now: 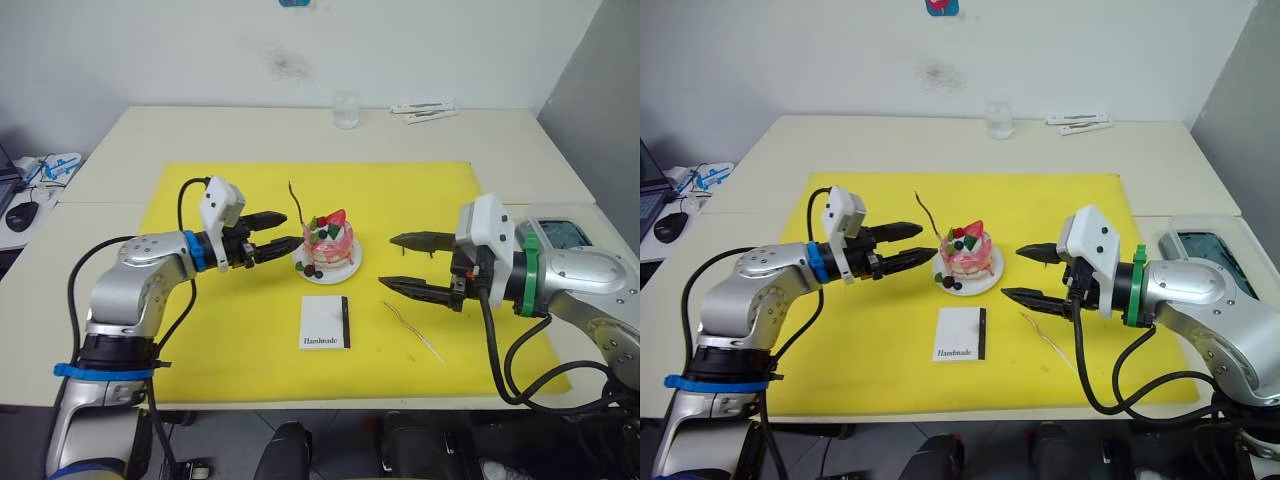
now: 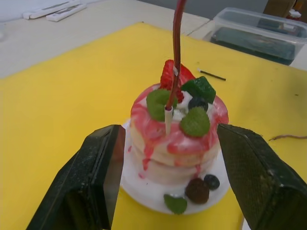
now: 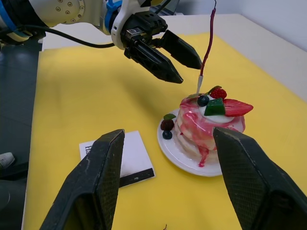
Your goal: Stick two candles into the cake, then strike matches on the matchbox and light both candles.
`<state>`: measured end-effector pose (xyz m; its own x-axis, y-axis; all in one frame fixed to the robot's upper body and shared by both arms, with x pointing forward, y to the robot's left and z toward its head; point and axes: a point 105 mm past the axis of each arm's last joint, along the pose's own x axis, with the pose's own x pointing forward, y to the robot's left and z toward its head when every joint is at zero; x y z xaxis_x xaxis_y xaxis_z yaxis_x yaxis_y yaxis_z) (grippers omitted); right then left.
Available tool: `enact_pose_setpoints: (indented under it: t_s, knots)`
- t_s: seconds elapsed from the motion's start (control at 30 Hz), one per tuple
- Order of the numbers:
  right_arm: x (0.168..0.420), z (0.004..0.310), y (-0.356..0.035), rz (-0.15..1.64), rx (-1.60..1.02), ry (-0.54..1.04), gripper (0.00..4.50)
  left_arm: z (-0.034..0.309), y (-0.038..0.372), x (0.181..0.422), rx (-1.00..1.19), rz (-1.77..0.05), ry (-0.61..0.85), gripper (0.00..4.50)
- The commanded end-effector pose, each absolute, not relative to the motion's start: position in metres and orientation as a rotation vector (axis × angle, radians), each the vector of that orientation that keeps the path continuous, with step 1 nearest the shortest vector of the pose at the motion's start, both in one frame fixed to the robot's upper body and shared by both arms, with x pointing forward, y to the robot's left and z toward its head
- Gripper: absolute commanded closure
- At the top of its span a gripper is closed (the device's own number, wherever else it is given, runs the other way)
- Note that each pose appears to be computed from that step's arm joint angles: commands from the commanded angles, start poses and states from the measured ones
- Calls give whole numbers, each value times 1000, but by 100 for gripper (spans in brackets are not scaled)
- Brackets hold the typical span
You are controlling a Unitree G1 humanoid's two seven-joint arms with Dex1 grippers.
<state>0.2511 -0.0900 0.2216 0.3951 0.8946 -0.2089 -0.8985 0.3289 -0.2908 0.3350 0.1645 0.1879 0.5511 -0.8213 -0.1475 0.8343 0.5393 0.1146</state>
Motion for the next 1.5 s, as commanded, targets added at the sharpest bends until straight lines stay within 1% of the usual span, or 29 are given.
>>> enact_pose_setpoints:
  t_s: [0.03, 0.07, 0.17, 0.23, 0.27, 0.37, 0.43, 0.5, 0.57, 0.7, 0.9, 1.03, 1.13, 1.3, 1.4, 1.5]
  knots:
    - [246, 232, -99, 1163, -421, -21, 145, 206, 180, 315, 288, -1002, 50, 110]
    - [246, 231, -103, 1160, -425, -6, 145, 205, 185, 311, 310, -1003, 64, 110]
    - [243, 227, -116, 1142, -451, 61, 88, 198, 198, 287, 423, -1034, 126, 107]
    - [241, 225, -122, 1140, -470, 89, 19, 194, 197, 272, 444, -1071, 151, 107]
    - [240, 225, -124, 1138, -476, 96, 2, 193, 195, 267, 446, -1083, 157, 107]
    - [232, 218, -133, 1140, -530, 173, 2, 184, 179, 240, 425, -1174, 178, 107]
    - [231, 210, -137, 1111, -568, 214, 2, 177, 169, 224, 419, -1235, 197, 107]
    - [230, 194, -142, 1076, -608, 269, 2, 170, 161, 210, 434, -1296, 215, 107]
    - [232, 177, -144, 1007, -621, 302, 2, 165, 153, 202, 437, -1332, 212, 107]
    - [233, 153, -142, 909, -589, 338, 2, 162, 141, 197, 424, -1374, 198, 107]
    - [236, 131, -141, 793, -558, 381, 2, 165, 129, 196, 414, -1419, 163, 107]
    - [231, 120, -140, 771, -536, 416, 2, 168, 124, 195, 407, -1440, 147, 107]
    - [226, 112, -135, 786, -529, 436, 2, 173, 120, 194, 371, -1459, 133, 107]
    - [223, 101, -139, 769, -537, 468, 2, 176, 116, 190, 372, -1495, 121, 107]
    - [223, 99, -140, 759, -519, 478, 60, 176, 114, 189, 378, -1503, 116, 107]
    - [223, 97, -141, 746, -493, 488, 163, 176, 112, 190, 384, -1502, 109, 107]
